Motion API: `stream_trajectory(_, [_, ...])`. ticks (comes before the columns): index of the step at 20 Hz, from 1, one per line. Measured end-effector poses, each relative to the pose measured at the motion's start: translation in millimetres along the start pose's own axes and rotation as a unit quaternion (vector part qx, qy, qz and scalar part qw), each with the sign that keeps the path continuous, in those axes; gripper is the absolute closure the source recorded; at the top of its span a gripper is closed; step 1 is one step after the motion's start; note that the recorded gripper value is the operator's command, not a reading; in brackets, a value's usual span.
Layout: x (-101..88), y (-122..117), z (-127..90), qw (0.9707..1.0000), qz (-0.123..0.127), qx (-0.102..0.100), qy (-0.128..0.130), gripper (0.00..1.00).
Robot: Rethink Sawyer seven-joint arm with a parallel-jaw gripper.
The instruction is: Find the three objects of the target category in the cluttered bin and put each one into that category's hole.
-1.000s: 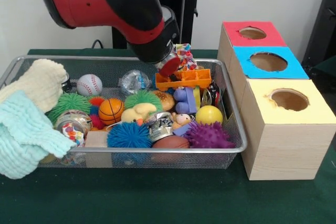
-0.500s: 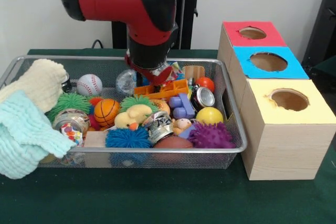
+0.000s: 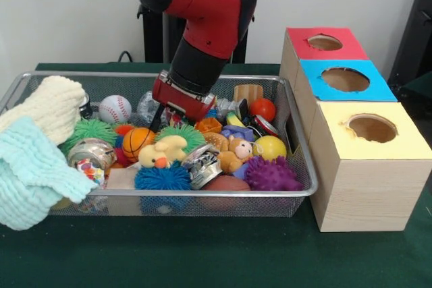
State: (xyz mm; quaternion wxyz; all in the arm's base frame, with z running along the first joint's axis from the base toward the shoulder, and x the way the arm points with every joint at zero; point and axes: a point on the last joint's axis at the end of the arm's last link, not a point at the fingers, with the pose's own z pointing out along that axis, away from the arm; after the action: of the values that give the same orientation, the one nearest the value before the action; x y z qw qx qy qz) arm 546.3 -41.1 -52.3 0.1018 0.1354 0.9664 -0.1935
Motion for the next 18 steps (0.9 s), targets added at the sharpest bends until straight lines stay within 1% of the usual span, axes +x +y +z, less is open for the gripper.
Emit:
stream_trajectory(3, [-4.7, -9, -1, 0.9999, 0.007, 0.003, -0.009, 0.00])
stream_trajectory(8, [-16.7, -36, 2, 0.9990, 0.042, 0.010, -0.009, 0.00])
stream_trajectory(9, [-21.9, -46, 2, 0.9982, 0.058, 0.010, -0.008, 0.00])
stream_trajectory(11, [-28.1, -58, 1, 0.9964, 0.084, 0.008, -0.002, 0.00])
stream_trajectory(12, [-35.2, -73, -1, 0.9923, 0.123, 0.005, 0.014, 0.00])
stream_trajectory(13, [-41.1, -86, -4, 0.9871, 0.157, 0.005, 0.030, 0.00])
stream_trajectory(14, [-43.8, -95, -6, 0.9834, 0.177, 0.006, 0.041, 0.00])
stream_trajectory(16, [-46.8, -105, -10, 0.9782, 0.200, 0.007, 0.056, 0.00])
stream_trajectory(17, [-50.9, -120, -16, 0.9690, 0.234, 0.007, 0.080, 0.00])
stream_trajectory(18, [-53.1, -130, -21, 0.9630, 0.252, 0.007, 0.094, 0.00])
